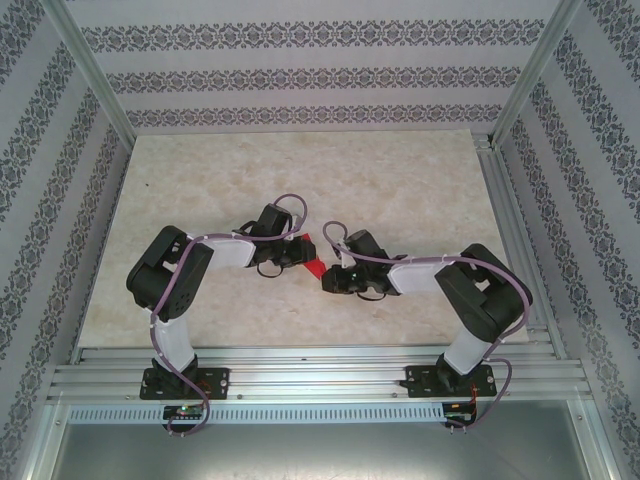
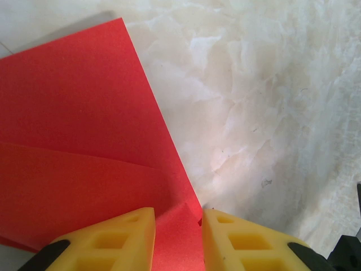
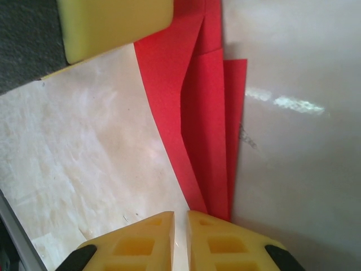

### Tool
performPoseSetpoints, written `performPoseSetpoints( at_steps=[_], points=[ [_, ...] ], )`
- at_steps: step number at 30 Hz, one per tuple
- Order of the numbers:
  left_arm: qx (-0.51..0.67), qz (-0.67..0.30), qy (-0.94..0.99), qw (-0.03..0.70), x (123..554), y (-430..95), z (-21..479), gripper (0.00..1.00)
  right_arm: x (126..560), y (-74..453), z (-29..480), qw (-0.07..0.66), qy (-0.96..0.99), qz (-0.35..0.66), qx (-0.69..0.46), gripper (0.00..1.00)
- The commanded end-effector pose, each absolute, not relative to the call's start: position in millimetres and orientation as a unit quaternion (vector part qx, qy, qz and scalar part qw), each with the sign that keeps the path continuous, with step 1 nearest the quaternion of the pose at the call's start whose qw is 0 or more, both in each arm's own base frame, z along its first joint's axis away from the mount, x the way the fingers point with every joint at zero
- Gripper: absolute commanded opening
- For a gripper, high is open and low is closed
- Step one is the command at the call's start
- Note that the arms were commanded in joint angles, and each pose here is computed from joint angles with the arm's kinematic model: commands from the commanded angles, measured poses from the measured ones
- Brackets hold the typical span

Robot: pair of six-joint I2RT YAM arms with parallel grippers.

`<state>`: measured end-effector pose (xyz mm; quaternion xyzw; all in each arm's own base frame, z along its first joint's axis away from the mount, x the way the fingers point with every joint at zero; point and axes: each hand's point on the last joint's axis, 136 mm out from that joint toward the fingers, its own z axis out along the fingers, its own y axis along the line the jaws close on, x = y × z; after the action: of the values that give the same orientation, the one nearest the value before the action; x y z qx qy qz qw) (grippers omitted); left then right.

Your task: Fold a paper plane with a square sheet of paper (pick it up from the middle)

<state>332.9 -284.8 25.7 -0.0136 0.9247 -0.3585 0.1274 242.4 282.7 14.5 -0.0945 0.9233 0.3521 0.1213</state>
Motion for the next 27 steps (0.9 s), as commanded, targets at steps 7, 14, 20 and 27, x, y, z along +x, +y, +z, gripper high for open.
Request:
performPoseSetpoints(
  at_steps=[7,14,20,27],
  points=[
    [-0.017,-0.315,0.943,0.11,327.8,-272.6,-0.7,0.3,184.5,239.3,-30.4,0.011,0.949,0.308,-0.066,0.13],
    [-0.017,-0.315,0.943,0.11,328.2,-272.5,-0.5,0.3,178.1,231.9,-19.3,0.008,0.952,0.291,-0.093,0.09],
    [-0.016,-0.317,0.942,0.111,328.5,-273.4,0.7,0.3,186.0,234.0,-8.8,0.02,0.952,0.283,-0.113,0.07],
    [-0.015,-0.323,0.94,0.111,329.1,-276.1,4.1,0.3,235.9,259.7,65.8,0.153,0.92,0.344,-0.106,0.13]
  ],
)
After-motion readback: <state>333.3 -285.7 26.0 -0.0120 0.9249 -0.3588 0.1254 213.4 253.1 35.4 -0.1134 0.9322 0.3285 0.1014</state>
